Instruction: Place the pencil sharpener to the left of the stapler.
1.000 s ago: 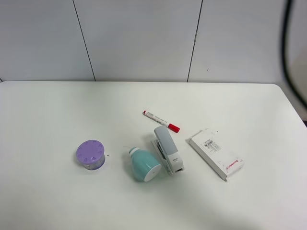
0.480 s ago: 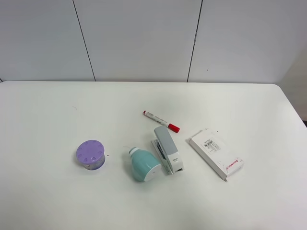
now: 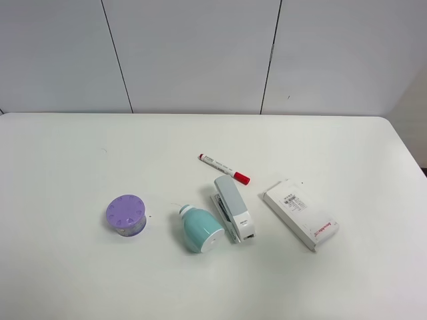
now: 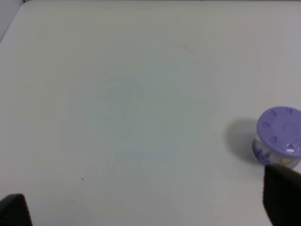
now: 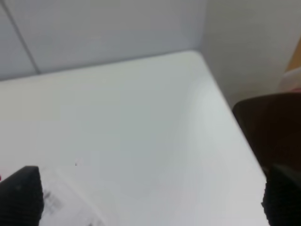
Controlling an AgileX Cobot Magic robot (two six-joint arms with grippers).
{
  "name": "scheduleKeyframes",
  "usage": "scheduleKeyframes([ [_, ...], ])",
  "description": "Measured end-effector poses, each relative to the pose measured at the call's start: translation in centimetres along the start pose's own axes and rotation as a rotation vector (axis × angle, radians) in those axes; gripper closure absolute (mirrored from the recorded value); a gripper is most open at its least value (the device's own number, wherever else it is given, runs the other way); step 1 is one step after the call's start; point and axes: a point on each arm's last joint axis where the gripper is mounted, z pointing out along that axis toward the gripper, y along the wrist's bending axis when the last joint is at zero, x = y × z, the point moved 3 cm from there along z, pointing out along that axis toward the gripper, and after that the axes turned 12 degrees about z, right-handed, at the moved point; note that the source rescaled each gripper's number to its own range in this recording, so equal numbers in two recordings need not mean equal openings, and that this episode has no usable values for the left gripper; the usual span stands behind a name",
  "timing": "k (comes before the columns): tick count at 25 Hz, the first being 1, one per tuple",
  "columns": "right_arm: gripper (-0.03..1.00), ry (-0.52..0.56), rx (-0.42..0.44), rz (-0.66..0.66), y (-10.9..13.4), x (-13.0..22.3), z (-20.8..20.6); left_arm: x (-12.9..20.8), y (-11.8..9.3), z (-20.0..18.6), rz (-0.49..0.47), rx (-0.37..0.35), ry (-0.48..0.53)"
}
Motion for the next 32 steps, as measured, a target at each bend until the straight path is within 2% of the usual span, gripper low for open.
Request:
scheduleKeyframes([
  [4,0.18,0.009,-0.004,0.005,-1.2,4.1,0.5,0.0,0.0,0.0,0.000,0.000,0.000],
  [8,0.18,0.030,-0.004,0.003,-2.0,6.6,1.1,0.0,0.0,0.0,0.000,0.000,0.000],
  [12,0.18,0.094,-0.020,-0.078,-2.6,8.6,1.4,0.0,0.0,0.0,0.000,0.000,0.000],
  [15,0.18,0.084,-0.035,-0.124,-2.8,9.0,1.3,0.0,0.0,0.0,0.000,0.000,0.000],
  [32,0.18,0.072,-0.038,-0.133,-2.9,9.0,1.1,0.0,0.0,0.0,0.000,0.000,0.000],
])
